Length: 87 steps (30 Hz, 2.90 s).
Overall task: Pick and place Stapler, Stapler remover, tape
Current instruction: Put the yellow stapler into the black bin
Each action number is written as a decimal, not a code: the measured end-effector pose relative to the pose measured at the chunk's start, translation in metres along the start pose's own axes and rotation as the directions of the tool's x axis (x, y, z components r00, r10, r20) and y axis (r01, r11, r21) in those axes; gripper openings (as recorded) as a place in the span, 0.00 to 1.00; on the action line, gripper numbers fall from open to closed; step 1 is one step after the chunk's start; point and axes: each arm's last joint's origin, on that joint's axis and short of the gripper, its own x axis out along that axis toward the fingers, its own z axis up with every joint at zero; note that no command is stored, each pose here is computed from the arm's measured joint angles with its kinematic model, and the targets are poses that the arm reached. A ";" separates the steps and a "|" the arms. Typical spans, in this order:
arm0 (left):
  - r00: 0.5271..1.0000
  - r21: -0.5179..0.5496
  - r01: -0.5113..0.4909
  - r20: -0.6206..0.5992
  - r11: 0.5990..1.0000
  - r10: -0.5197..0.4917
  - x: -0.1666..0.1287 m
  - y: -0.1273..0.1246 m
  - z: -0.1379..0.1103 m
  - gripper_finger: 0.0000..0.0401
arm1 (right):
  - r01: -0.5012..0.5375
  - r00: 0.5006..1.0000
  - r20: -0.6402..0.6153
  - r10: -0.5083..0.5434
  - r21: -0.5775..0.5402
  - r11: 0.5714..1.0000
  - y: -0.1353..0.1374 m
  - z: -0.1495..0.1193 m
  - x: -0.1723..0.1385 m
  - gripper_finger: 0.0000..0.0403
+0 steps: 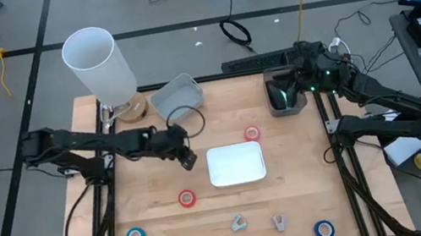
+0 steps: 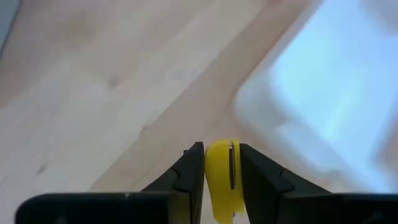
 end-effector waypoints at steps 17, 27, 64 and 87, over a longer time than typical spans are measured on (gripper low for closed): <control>0.782 0.043 0.449 0.463 0.892 -0.416 -0.052 -0.034 0.044 0.23 | -0.535 0.761 0.098 0.641 -0.466 0.705 0.087 0.003 0.044 0.25; 0.733 0.045 0.522 0.487 0.852 -0.475 -0.057 -0.038 0.048 0.23 | -0.390 0.795 0.138 0.590 -0.629 0.672 0.113 -0.014 0.073 0.25; 0.730 -0.114 0.678 0.223 0.727 -0.646 -0.038 -0.048 0.035 0.23 | -0.619 0.735 -0.258 0.627 -0.634 0.464 0.176 -0.011 0.137 0.50; 0.740 -0.115 0.667 0.221 0.736 -0.635 -0.038 -0.051 0.031 0.23 | -0.639 0.714 -0.278 0.643 -0.635 0.435 0.193 -0.016 0.141 0.42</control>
